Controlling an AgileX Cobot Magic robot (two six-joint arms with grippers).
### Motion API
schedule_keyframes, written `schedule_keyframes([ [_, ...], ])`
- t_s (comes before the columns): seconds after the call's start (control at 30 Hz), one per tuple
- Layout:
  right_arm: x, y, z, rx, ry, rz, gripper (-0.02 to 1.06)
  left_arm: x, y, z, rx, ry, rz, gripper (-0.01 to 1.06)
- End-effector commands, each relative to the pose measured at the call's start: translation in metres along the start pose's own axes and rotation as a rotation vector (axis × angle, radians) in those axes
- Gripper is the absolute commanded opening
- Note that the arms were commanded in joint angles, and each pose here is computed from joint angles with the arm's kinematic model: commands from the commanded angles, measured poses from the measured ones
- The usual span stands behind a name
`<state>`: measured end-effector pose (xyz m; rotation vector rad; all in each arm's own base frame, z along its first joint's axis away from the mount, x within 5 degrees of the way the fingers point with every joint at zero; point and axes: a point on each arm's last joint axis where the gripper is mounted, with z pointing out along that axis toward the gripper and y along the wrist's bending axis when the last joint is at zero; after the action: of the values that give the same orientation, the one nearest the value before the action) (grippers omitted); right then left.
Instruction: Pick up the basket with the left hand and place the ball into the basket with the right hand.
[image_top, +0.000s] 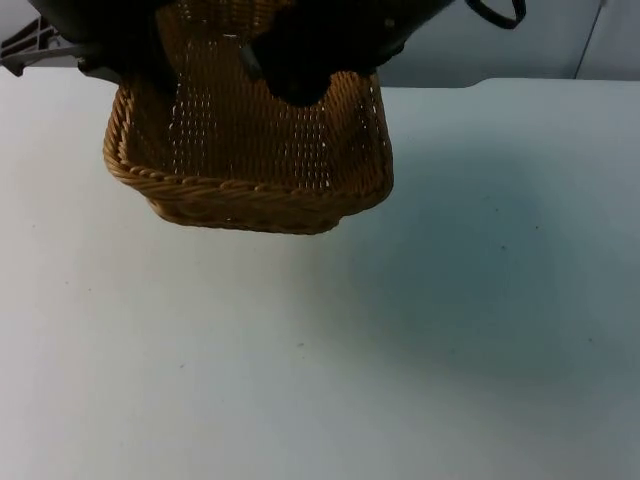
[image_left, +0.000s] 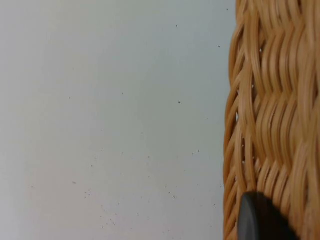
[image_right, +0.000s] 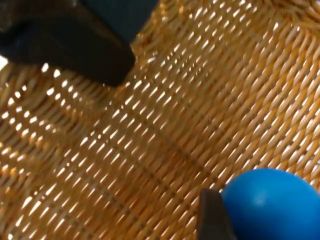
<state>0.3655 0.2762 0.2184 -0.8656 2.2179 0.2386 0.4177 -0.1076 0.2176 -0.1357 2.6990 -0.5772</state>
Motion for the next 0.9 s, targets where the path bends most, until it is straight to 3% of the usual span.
schedule_keyframes([
  [0.0,-0.0013,0.0016,0.0021,-0.004,-0.01,-0.001,0.0,-0.0017,-0.0032,-0.0028,0.021,-0.021,-0.017,0.0],
  [0.57,0.0038,0.0025,0.0104,-0.007,0.007,0.003,0.0,-0.0009,-0.0027,0.001,0.029,-0.009,-0.023,0.0],
  [0.73,0.0038,0.0025,0.0104,-0.007,0.007,-0.008,0.2,-0.0007,-0.0032,0.0019,0.037,-0.006,-0.019,0.0],
  [0.77,0.0038,0.0025,0.0104,-0.007,0.007,-0.008,0.2,-0.0007,-0.0032,0.0019,0.037,-0.006,-0.019,0.0],
  [0.87,0.0038,0.0025,0.0104,-0.007,0.007,-0.015,0.45,-0.0007,-0.0034,0.0019,0.039,-0.006,-0.021,0.0],
])
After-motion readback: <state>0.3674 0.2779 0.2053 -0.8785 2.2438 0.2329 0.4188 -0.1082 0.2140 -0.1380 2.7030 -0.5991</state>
